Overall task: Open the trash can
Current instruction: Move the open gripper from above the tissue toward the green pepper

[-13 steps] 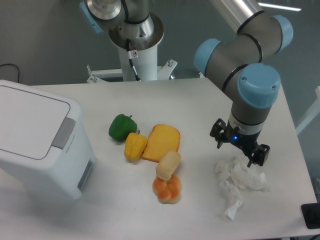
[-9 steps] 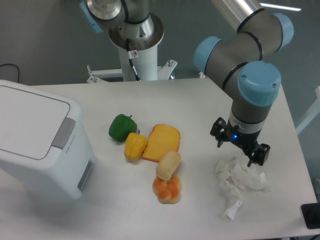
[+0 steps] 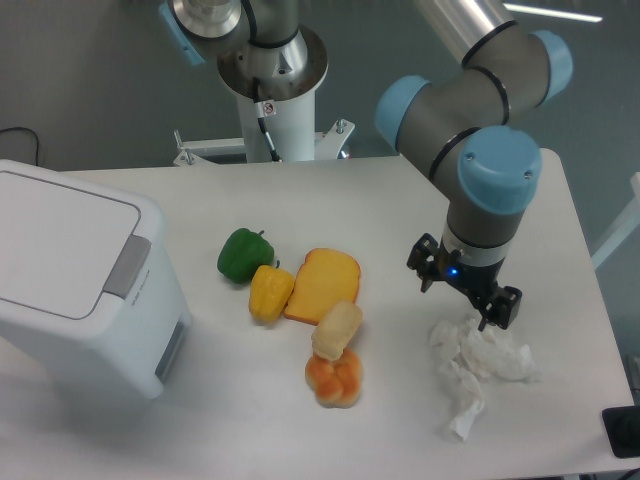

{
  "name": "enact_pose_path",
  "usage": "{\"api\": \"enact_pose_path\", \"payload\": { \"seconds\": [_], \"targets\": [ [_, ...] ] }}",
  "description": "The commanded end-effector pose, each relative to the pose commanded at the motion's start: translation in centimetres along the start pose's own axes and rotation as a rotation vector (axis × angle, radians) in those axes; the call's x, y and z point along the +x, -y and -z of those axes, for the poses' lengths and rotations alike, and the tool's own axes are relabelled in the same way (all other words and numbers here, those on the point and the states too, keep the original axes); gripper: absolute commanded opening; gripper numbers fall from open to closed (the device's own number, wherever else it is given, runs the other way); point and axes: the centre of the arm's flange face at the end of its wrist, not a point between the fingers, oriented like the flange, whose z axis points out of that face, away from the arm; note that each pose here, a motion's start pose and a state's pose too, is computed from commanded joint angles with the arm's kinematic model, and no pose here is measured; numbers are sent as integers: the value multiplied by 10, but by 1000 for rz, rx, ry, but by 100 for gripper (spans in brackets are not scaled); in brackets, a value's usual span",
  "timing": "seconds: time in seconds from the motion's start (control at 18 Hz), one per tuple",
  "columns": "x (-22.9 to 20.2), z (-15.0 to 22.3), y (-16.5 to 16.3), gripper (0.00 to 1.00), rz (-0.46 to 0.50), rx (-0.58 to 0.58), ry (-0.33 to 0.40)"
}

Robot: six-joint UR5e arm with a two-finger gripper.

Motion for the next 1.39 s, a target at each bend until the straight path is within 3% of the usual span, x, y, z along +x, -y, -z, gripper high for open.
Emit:
{"api": "enact_pose_path", "payload": {
  "seconds": [0.39,0.72,1.11,1.39],
  "targets": [
    [51,-6,6,100,9,97,-68],
    [69,41,31,100,140,150,-52],
    [104,103,117,100,352,249,-95],
    [135,158,143,100,438,380,-133]
  ]
}}
